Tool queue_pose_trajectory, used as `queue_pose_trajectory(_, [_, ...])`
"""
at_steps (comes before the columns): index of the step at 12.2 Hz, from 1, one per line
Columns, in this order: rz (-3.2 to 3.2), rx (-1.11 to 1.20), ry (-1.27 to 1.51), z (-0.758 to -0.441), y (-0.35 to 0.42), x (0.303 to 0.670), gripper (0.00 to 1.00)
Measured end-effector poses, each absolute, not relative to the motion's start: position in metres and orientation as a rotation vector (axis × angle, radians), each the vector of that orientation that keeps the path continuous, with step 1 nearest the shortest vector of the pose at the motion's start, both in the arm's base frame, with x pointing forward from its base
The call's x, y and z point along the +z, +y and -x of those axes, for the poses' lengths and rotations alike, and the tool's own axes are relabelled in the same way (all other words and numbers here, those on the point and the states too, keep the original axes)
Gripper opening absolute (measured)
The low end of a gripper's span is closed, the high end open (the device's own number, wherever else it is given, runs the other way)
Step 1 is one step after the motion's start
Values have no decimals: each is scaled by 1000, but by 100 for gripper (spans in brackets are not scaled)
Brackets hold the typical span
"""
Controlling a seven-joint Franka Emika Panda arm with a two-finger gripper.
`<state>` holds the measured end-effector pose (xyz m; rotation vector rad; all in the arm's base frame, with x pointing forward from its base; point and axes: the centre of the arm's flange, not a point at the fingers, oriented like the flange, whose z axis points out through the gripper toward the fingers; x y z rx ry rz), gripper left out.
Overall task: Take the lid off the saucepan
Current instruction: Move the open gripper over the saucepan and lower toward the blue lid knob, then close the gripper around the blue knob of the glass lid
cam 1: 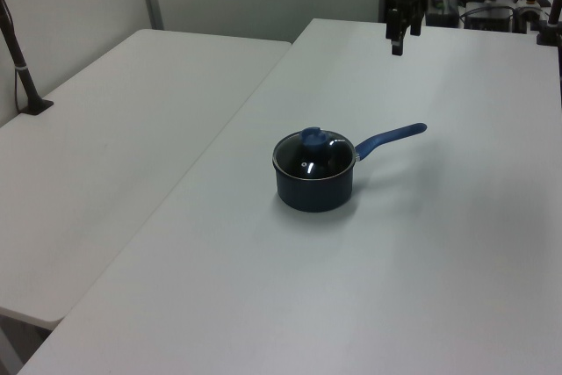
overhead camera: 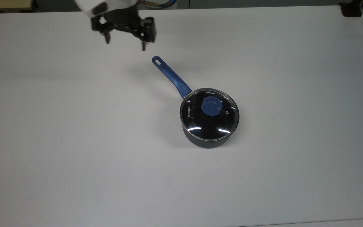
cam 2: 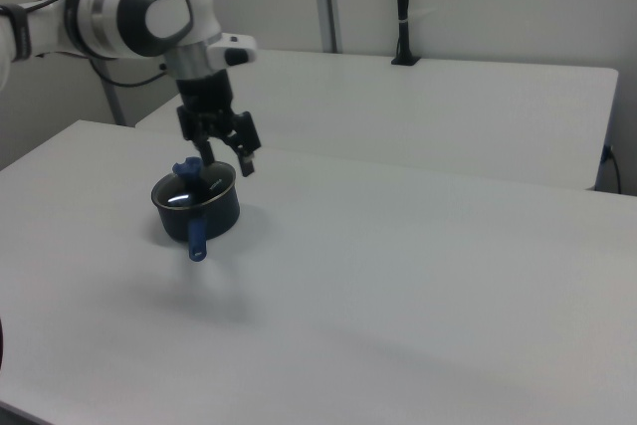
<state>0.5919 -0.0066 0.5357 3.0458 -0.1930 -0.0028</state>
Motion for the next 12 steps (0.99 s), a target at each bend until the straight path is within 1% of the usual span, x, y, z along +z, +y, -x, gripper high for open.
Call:
queue_pose_trajectory(2, [-3055, -12, -111, -599, 38, 528, 100])
queue_pose_trajectory(3, [-3074, -20, -126, -607, 59, 519, 100])
queue_pose_trajectory(6, [-3125, 17, -265, -648, 109, 497, 100])
queue_pose_trajectory(8, [-3138, 167, -420, -674, 145, 485, 100])
queue_pose_trajectory(10, [-3139, 205, -471, -683, 173, 465, 100])
queue_pose_trajectory(12, [-3142, 206, -446, -685, 194, 457, 100])
